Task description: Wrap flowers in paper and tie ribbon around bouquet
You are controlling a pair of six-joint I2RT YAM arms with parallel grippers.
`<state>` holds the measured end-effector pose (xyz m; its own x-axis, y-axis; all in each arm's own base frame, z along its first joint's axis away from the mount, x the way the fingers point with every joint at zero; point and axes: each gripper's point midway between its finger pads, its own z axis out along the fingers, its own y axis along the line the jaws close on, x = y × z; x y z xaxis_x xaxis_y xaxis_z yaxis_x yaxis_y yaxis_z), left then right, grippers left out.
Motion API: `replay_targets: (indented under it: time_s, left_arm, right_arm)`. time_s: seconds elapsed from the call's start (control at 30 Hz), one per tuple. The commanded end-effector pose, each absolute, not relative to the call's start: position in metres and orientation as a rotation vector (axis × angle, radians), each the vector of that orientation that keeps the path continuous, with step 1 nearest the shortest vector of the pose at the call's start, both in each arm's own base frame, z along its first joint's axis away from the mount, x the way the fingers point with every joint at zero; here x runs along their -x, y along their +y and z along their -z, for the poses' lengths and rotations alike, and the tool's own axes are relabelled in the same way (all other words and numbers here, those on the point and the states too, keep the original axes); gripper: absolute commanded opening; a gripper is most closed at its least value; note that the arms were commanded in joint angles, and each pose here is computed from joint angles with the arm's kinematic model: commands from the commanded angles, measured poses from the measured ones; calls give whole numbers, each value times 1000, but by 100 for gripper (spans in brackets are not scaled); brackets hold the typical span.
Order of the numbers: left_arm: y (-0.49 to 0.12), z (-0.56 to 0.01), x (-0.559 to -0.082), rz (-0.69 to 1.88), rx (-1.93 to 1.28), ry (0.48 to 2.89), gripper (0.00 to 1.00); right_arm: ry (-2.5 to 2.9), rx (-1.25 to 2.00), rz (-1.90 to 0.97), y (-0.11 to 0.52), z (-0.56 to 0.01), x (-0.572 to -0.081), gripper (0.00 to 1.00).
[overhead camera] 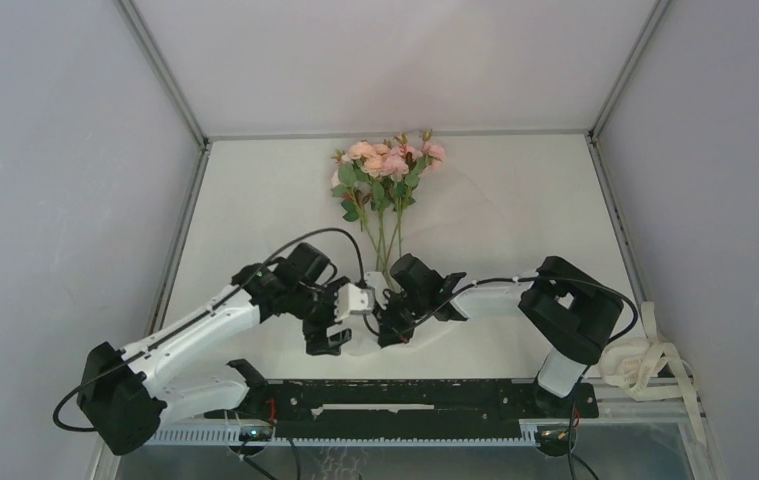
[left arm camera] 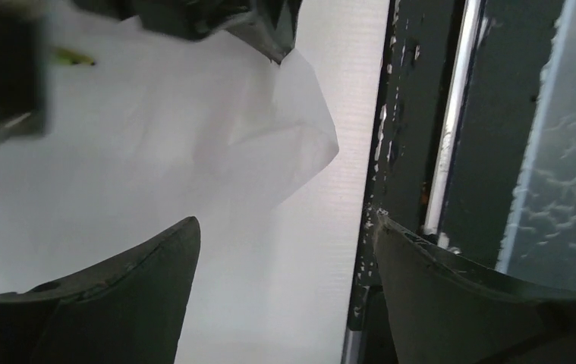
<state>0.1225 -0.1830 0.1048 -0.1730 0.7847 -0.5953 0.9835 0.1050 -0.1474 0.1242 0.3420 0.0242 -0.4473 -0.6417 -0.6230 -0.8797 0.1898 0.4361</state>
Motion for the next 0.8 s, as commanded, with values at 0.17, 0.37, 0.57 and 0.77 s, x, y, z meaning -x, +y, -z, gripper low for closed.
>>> replay_targets:
  time_s: [0.17,0.37,0.57,0.77]
  left_arm:
    - [-198,-55,-131,465,-1954,1751,100]
    - [-205,-50,-136,458,-1954,1662,99]
    - [-205,-48,-141,432,-1944,1630,93]
    - [-208,-51,-142,442,-1923,1649,37]
  right_arm:
    - [2228,1282,-1430,356,-47,-117,2]
    - [2211,1226,-1503,352,-64,-123,1]
    - [2239,1172,-1539,345,-67,-129,0]
    - [2259,1161,-1536,346,-62,-129,1]
